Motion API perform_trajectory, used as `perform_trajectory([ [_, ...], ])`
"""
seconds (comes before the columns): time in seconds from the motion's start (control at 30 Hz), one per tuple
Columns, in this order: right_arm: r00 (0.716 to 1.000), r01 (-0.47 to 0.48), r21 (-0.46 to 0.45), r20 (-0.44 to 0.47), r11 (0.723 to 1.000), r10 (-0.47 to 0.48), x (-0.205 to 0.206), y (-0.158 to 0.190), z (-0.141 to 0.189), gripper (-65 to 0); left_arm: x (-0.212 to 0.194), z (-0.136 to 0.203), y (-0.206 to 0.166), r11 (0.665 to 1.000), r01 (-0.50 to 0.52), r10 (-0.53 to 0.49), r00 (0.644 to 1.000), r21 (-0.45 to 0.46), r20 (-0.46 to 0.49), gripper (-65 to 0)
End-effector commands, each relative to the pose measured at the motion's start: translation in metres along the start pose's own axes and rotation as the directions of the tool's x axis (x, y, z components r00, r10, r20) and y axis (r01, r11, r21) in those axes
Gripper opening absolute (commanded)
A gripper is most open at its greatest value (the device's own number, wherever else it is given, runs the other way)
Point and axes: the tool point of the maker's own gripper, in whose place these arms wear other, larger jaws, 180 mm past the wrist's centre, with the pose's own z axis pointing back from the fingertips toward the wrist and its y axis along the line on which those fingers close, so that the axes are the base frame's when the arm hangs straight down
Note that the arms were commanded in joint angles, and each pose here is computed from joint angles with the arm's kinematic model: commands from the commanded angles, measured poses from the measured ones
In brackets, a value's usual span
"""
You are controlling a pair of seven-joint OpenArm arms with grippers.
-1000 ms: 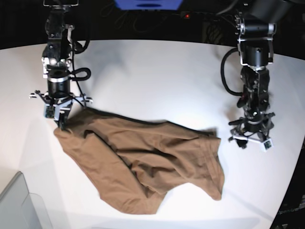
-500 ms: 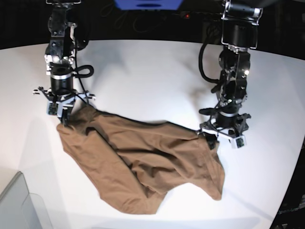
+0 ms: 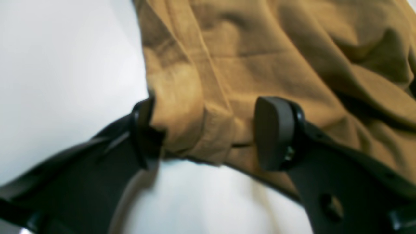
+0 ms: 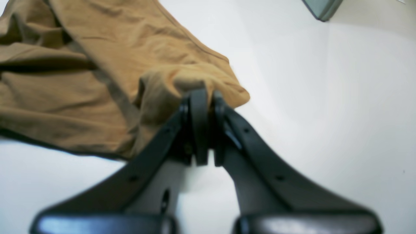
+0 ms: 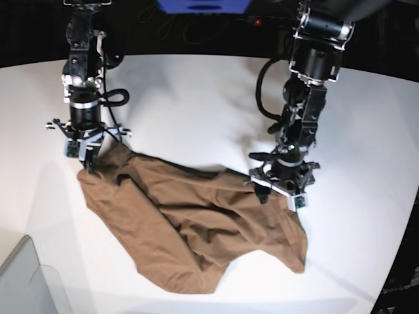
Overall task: Layout the t-shirt on the table in an organized manner, then fold the t-shirt properly
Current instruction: 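Grasp the shirt edge with the left gripper opposite the right gripper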
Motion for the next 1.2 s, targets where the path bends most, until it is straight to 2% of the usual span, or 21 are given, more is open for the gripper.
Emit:
perform_trajectory([
  [0.0, 0.999, 0.000, -0.002, 0.051, 1.000, 0.000, 0.014, -0.002, 0.000, -65.0, 0.037, -0.005, -0.007, 1.000, 0.004, -0.002, 0.996, -0.017, 0.092, -31.6],
  [0.07, 0.999, 0.000, -0.002, 0.050, 1.000, 0.000, 0.013, -0.002, 0.000, -65.0, 0.031, -0.008, -0.003, 1.000, 0.004, -0.004, 0.997, -0.006, 0.074, -44.5],
  [0.13, 0.999, 0.000, -0.002, 0.050, 1.000, 0.000, 0.013, -0.002, 0.000, -65.0, 0.031, -0.009, -0.001, 1.000, 0.001, -0.001, 0.997, 0.000, 0.073, -60.0],
  [0.17, 0.999, 0.000, -0.002, 0.050, 1.000, 0.000, 0.013, -0.002, 0.000, -65.0, 0.036, -0.009, -0.002, 1.000, -0.003, 0.003, 0.997, -0.001, 0.081, -65.0],
  [0.27, 0.998, -0.005, -0.007, 0.057, 1.000, 0.006, 0.016, -0.005, -0.001, -65.0, 0.067, -0.001, -0.004, 1.000, 0.002, 0.001, 0.988, -0.020, 0.156, -62.5],
  [0.33, 0.998, -0.006, -0.009, 0.058, 1.000, 0.007, 0.017, -0.006, -0.002, -65.0, 0.097, 0.010, -0.005, 0.999, 0.019, -0.010, 0.973, -0.035, 0.232, -65.0],
  [0.43, 0.998, -0.026, -0.010, 0.063, 1.000, 0.026, 0.019, -0.010, -0.003, -65.0, 0.134, 0.031, -0.016, 0.997, 0.033, -0.008, 0.943, -0.072, 0.333, -64.9],
  [0.5, 0.997, -0.035, -0.011, 0.064, 0.999, 0.035, 0.019, -0.013, -0.003, -65.0, 0.153, 0.042, -0.016, 0.995, 0.060, -0.027, 0.930, -0.081, 0.367, -64.9],
  [0.67, 0.997, -0.037, -0.010, 0.070, 0.999, 0.038, 0.022, -0.013, -0.004, -65.0, 0.175, 0.045, -0.008, 0.997, 0.031, -0.004, 0.932, -0.069, 0.361, -64.6],
  [0.87, 0.996, -0.032, -0.010, 0.080, 0.999, 0.033, 0.026, -0.012, -0.006, -65.0, 0.123, -0.007, 0.025, 0.999, -0.037, 0.033, 0.989, 0.027, 0.147, -64.1],
  [0.93, 0.996, -0.031, -0.010, 0.078, 0.999, 0.032, 0.025, -0.012, -0.006, -65.0, 0.109, -0.020, 0.035, 0.997, -0.042, 0.036, 0.995, 0.057, 0.090, -59.2],
  [1.0, 0.996, -0.031, -0.010, 0.078, 0.999, 0.032, 0.025, -0.012, -0.006, -65.0, 0.108, -0.029, 0.040, 0.996, -0.046, 0.041, 0.997, 0.077, 0.068, -50.0],
  [1.07, 0.996, -0.033, -0.010, 0.078, 0.999, 0.033, 0.025, -0.012, -0.006, -65.0, 0.113, -0.032, 0.042, 0.995, -0.053, 0.047, 0.996, 0.087, 0.071, -40.7],
  [1.17, 0.997, -0.033, -0.010, 0.076, 0.999, 0.034, 0.024, -0.012, -0.006, -65.0, 0.129, -0.029, 0.050, 0.991, -0.090, 0.079, 0.991, 0.096, 0.109, -32.0],
])
